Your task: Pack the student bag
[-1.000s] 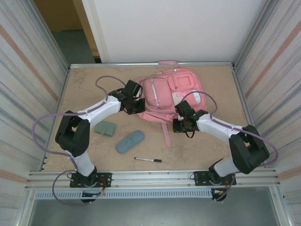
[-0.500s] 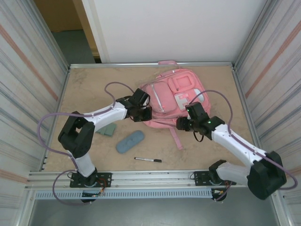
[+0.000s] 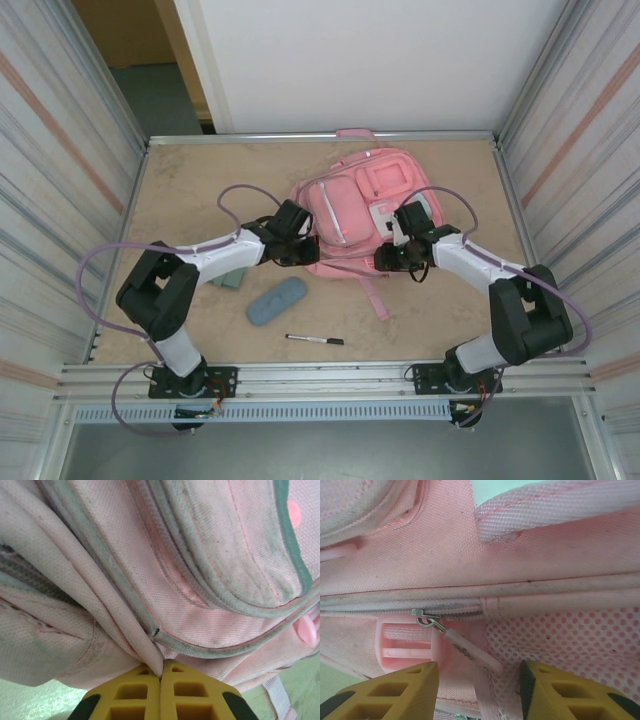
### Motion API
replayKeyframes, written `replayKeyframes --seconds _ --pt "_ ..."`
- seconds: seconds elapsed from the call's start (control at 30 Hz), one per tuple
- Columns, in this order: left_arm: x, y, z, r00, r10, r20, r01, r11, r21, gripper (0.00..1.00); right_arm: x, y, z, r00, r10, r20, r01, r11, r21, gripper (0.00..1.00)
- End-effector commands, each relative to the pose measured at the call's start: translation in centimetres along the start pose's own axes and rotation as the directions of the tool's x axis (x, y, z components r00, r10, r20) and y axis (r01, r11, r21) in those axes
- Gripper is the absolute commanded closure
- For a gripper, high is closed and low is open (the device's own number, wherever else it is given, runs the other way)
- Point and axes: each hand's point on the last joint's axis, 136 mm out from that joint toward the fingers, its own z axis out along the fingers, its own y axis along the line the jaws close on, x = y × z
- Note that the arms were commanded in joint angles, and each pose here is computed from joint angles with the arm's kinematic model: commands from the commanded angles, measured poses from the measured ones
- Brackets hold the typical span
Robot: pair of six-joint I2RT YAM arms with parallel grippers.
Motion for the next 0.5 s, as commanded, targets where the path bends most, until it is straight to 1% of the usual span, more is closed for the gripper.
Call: replayKeyframes --seconds 0.0,0.07,0.1,0.23,0.4,0.47 --pt "-0.1 -2.0 -0.5 0.998 0.066 -0.005 -0.066 0.994 0.082 1.0 -1.6 1.5 0.0 0.998 -0.061 0.029 0.062 0.996 -0.056 0.62" --pt "0.1 -2.1 -0.2 0.997 0.082 -0.011 -0.081 0.993 0.082 1.0 -1.9 1.5 -0.2 0.997 -0.075 0.028 0.076 0.996 -0.045 0.67" --pt "0.1 -2.0 -0.2 0.997 0.081 -0.013 -0.08 0.994 0.08 1.0 -2.0 1.4 -0.4 0.996 -0.079 0.031 0.08 0.996 -0.038 0.68" --pt "0.0 -2.1 -0.3 0.996 0.086 -0.012 -0.085 0.993 0.078 1.0 -2.8 1.6 -0.9 0.993 -0.099 0.063 0.102 0.994 -0.043 0.68" --pt "0.0 -2.4 -0.4 0.995 0.095 -0.021 -0.092 0.992 0.082 1.0 -3.0 1.9 -0.1 0.993 -0.102 0.061 0.106 0.993 -0.059 0.68" --pt "0.1 -2.4 -0.5 0.995 0.098 -0.018 -0.096 0.992 0.083 1.0 -3.0 1.8 0.3 0.993 -0.109 0.052 0.111 0.993 -0.046 0.69"
